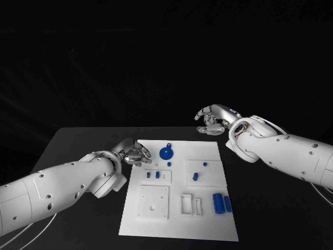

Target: Assemble the parts on the task board

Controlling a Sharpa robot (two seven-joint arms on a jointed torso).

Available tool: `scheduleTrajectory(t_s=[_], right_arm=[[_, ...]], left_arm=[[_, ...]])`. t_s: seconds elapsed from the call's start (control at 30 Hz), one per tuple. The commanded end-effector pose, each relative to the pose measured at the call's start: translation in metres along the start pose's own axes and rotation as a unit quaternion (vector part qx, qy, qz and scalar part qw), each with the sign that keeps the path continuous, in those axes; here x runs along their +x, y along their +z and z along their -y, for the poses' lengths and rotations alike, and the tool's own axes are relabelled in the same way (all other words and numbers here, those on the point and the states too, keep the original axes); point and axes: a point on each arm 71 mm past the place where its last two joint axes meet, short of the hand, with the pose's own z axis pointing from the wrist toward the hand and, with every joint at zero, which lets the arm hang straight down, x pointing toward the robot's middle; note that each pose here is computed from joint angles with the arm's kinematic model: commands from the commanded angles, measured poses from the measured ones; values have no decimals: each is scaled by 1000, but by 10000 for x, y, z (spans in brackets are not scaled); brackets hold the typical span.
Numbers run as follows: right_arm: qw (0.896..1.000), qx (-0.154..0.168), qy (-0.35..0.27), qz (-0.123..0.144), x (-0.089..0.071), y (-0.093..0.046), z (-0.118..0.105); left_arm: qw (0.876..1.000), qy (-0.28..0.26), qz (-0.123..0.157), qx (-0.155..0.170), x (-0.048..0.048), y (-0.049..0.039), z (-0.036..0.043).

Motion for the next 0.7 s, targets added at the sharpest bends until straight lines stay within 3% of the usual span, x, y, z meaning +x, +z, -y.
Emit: scheduleTrajectory(t_s=[0.03,0.13,0.33,0.7], right_arm=[[1000,-6,3,-7,38,-7,-15],[1000,-6,4,-8,51,-7,-20],[1000,-8,5,-10,73,-5,-36],[1000,-12,7,-10,102,24,-86]], left_arm=[[998,21,1,59,48,-1,143],[996,50,0,76,80,11,197],[985,124,-7,120,142,92,382],[949,269,-35,159,331,332,632]])
